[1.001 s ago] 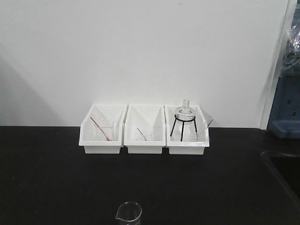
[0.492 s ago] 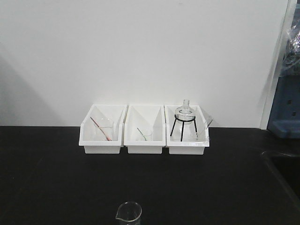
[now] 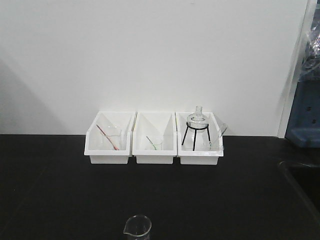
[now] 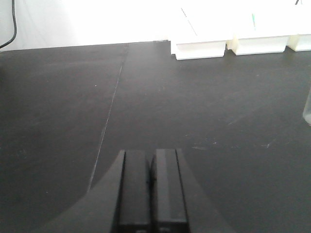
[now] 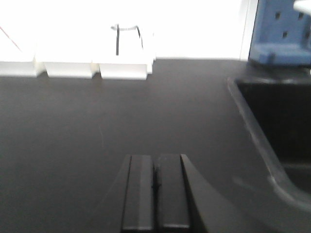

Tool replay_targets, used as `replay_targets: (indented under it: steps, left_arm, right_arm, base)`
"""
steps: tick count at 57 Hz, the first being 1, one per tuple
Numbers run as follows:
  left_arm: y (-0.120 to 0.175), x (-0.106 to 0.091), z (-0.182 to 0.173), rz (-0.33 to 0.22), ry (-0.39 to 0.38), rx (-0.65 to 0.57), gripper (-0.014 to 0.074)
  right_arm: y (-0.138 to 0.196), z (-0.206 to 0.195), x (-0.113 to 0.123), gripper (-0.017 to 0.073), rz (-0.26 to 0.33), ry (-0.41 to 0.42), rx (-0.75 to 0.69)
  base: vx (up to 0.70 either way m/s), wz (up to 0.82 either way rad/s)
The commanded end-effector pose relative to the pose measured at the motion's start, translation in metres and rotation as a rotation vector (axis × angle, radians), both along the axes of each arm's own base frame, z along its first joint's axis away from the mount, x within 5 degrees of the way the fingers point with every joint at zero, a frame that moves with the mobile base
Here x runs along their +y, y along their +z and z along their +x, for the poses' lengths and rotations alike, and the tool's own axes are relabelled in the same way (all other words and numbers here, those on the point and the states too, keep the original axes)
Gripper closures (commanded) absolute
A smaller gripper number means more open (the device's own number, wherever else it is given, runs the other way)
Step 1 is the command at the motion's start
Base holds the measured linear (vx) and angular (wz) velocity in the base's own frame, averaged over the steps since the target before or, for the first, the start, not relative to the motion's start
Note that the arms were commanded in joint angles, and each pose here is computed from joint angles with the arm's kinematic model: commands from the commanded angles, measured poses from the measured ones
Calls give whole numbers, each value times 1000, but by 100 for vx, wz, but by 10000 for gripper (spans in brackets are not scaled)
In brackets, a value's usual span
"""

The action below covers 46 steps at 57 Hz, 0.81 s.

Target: Pick beaker and place in left cabinet

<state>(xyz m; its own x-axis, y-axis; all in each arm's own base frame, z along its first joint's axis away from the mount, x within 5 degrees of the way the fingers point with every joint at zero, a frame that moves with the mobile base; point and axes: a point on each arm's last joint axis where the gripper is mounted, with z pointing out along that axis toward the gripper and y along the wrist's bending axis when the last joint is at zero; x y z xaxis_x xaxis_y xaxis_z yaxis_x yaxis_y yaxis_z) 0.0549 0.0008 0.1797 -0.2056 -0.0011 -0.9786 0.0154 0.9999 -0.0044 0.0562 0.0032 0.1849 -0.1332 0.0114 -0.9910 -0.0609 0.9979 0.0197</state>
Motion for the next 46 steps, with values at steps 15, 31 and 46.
replay_targets:
  steps: [15, 31, 46]
  left_arm:
    - [12, -2, 0, -12, -21, -108, 590]
    - [12, -2, 0, -12, -21, -108, 590]
    - [12, -2, 0, -12, -21, -108, 590]
  right_arm:
    - [26, -1, 1, 568, -1, 10, -289]
    - [36, -1, 0, 568, 113, 2, -202]
    - [55, 10, 1, 563, 95, -8, -89]
  base:
    - [0, 0]
    - [0, 0]
    - [0, 0]
